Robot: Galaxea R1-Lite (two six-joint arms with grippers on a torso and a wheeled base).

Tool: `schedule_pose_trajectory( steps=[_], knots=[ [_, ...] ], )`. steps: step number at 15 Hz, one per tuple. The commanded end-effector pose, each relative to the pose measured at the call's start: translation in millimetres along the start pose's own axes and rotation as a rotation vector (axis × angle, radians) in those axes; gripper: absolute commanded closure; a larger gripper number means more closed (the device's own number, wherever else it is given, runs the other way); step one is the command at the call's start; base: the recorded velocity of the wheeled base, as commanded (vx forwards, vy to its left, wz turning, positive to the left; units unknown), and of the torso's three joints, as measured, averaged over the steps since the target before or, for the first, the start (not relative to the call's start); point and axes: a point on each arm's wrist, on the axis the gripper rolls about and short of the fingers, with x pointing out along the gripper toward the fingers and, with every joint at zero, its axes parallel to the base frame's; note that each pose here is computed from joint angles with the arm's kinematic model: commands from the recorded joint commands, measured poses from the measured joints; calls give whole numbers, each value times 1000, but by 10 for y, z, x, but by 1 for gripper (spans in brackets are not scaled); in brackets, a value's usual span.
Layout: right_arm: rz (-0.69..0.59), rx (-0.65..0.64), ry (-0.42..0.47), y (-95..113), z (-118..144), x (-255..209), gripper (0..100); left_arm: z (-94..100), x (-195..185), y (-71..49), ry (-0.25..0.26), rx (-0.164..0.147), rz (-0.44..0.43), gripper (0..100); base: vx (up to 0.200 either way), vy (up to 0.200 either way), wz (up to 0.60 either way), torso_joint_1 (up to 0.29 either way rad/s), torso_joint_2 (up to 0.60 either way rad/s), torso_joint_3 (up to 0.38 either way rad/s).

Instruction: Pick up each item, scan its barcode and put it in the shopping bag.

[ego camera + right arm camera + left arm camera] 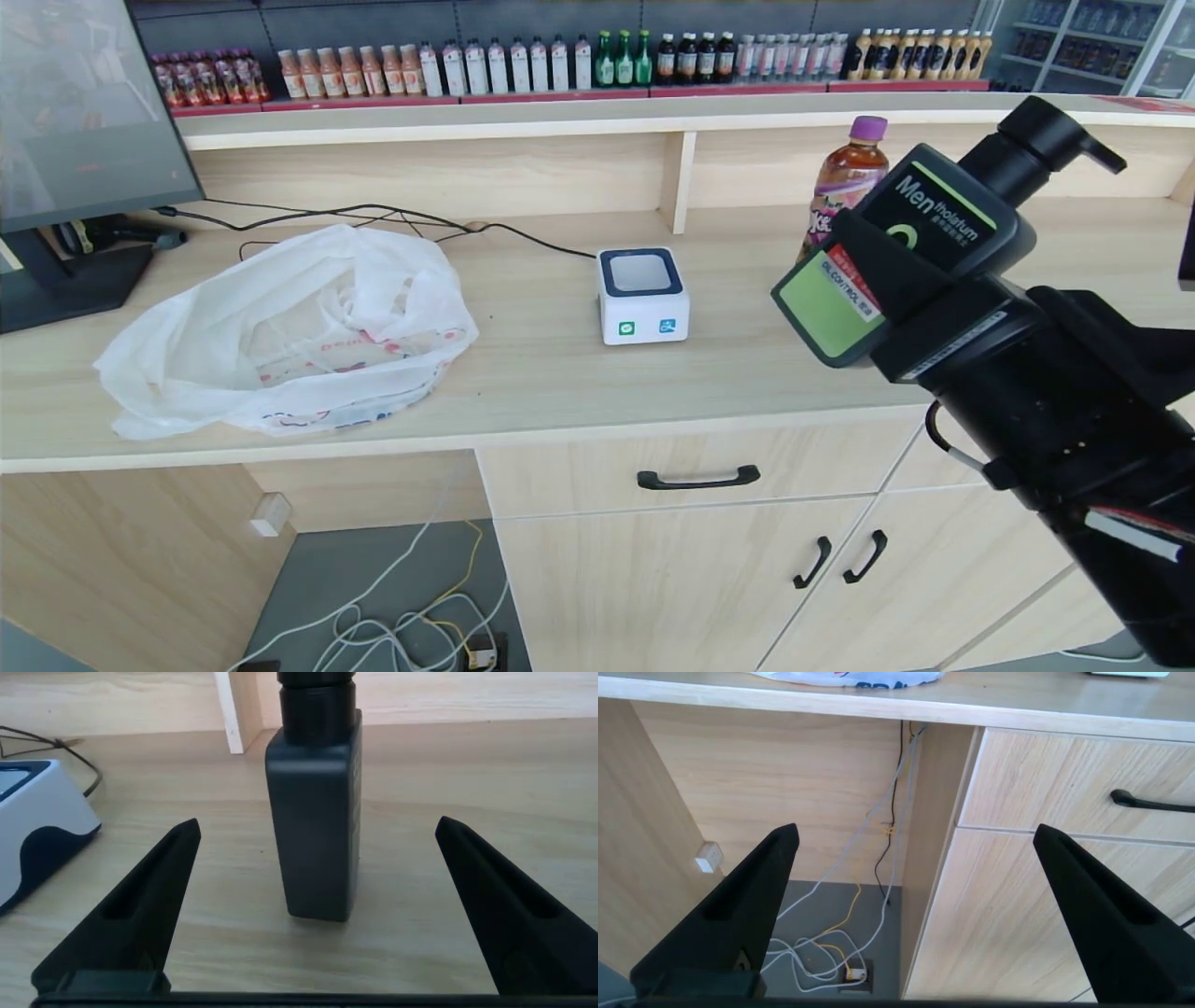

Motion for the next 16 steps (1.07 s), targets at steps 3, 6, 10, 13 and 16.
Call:
schedule_pose_trajectory(
  steps=[3,6,10,13,16],
  knots=[
    [-25,-5,-9,-35,-136,231,0,0,0,0,0,0,-1,0,0,0,0,0,0,0],
    [-24,-1,-26,-9,-150,350,0,0,0,0,0,0,-1,0,0,0,0,0,0,0],
    [-31,-6,-12,-13,-106,461,0,0,0,0,0,0,-1,0,0,0,0,0,0,0],
    [-34,-8,-13,-26,-82,590,0,0,0,0,0,0,-1,0,0,0,0,0,0,0],
    [-36,-20,2,-145,-96,690,0,0,0,0,0,0,-1,0,0,0,0,0,0,0]
  ],
)
